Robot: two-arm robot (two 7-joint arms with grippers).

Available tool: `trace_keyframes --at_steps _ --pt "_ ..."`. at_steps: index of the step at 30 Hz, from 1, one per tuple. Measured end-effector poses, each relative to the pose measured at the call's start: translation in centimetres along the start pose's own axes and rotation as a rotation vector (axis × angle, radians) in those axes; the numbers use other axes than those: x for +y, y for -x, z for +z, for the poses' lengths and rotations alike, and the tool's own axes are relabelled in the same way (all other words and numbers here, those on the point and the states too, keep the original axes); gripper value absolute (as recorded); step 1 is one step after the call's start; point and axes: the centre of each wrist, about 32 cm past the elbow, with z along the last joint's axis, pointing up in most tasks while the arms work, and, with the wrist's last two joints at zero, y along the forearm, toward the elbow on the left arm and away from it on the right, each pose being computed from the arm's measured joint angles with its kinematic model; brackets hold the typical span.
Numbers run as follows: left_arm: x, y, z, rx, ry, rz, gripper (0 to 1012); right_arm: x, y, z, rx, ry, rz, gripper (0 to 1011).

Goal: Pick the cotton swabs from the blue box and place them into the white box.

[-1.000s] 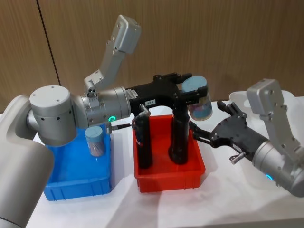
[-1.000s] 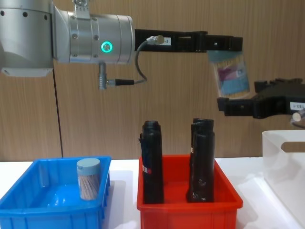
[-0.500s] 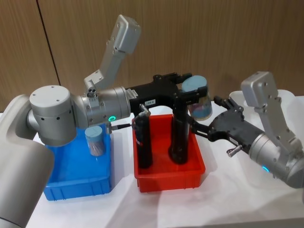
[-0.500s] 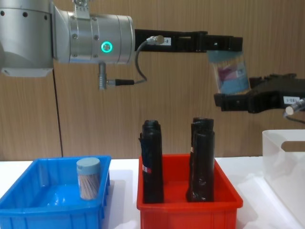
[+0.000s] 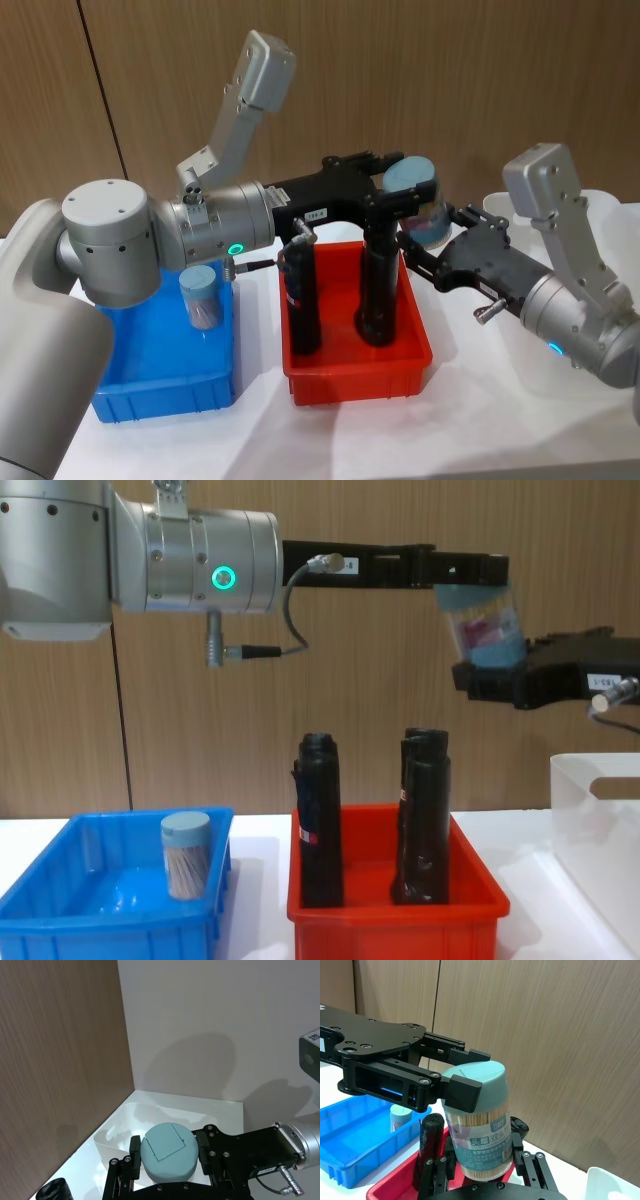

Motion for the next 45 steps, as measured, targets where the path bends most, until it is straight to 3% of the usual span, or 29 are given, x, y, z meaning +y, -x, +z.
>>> trace_keyframes --at_steps 7,18,32,45 --pt "0.00 0.00 -0.01 0.000 -0.001 0.000 690 0.1 0.0 0.1 0.003 -0.006 0.001 641" --pt "-0.01 0.01 -0.02 0.000 -0.001 -0.001 999 0.2 0.0 0.3 0.003 -0.015 0.004 641" --pt "0.00 0.00 -0.01 0.000 -0.001 -0.001 1000 0.1 0.2 0.2 0.012 -0.014 0.004 641" --pt "-0.01 0.01 -0.01 0.000 -0.001 -0.001 1000 -0.2 -0.3 -1.6 0.057 0.028 -0.047 641"
